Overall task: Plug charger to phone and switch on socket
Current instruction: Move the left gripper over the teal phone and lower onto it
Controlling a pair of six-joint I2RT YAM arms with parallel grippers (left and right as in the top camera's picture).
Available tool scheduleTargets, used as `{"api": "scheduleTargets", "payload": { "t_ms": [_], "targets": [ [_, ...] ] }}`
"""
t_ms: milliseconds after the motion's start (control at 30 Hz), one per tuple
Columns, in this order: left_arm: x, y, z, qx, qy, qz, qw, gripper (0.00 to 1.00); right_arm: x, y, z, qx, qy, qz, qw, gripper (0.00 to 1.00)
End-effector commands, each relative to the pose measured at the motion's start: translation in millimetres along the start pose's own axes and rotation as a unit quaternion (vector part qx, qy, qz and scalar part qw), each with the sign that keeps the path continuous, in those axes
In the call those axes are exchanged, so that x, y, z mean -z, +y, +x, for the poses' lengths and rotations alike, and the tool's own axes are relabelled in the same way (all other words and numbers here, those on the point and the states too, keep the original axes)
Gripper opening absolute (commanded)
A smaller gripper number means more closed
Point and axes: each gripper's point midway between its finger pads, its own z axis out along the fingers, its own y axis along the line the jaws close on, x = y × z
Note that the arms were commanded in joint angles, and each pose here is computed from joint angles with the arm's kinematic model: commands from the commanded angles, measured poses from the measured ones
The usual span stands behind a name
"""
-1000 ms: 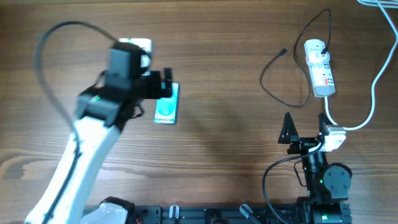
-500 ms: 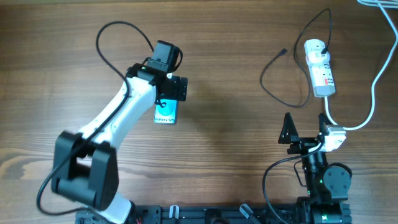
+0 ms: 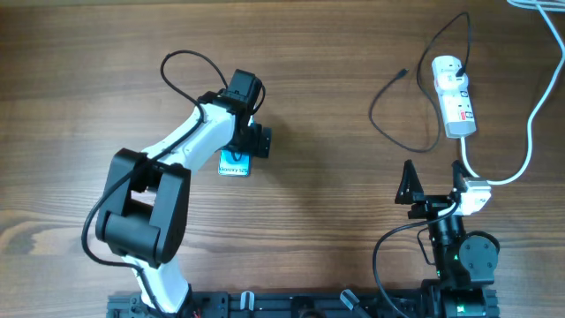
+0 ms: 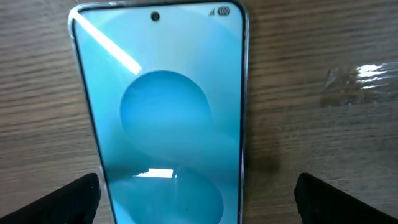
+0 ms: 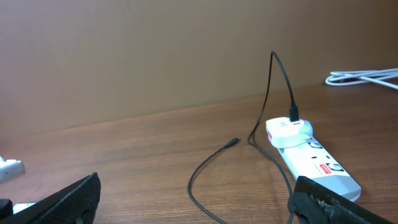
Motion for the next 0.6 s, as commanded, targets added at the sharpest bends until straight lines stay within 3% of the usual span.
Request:
{"api": "scheduleTargets", "payload": {
  "t_ms": [0, 367, 567],
  "targets": [
    [-19.8, 6.2, 17.0, 0.001, 0.028, 0.003, 1.000, 1.00, 0.7, 1.1, -2.6, 0.009, -0.006, -0.004, 1.000, 1.00],
    [-36.1, -3.7, 36.0, 0.006, 0.049, 0.044, 0.998, 0.99, 0.7, 1.1, -2.7, 0.009, -0.006, -0.004, 1.000, 1.00],
    [-37.3, -3.1, 39.1, 0.006, 0.053, 0.043, 0.998, 0.88, 0.7, 1.1, -2.7, 0.009, -0.006, -0.004, 1.000, 0.99]
  ]
}}
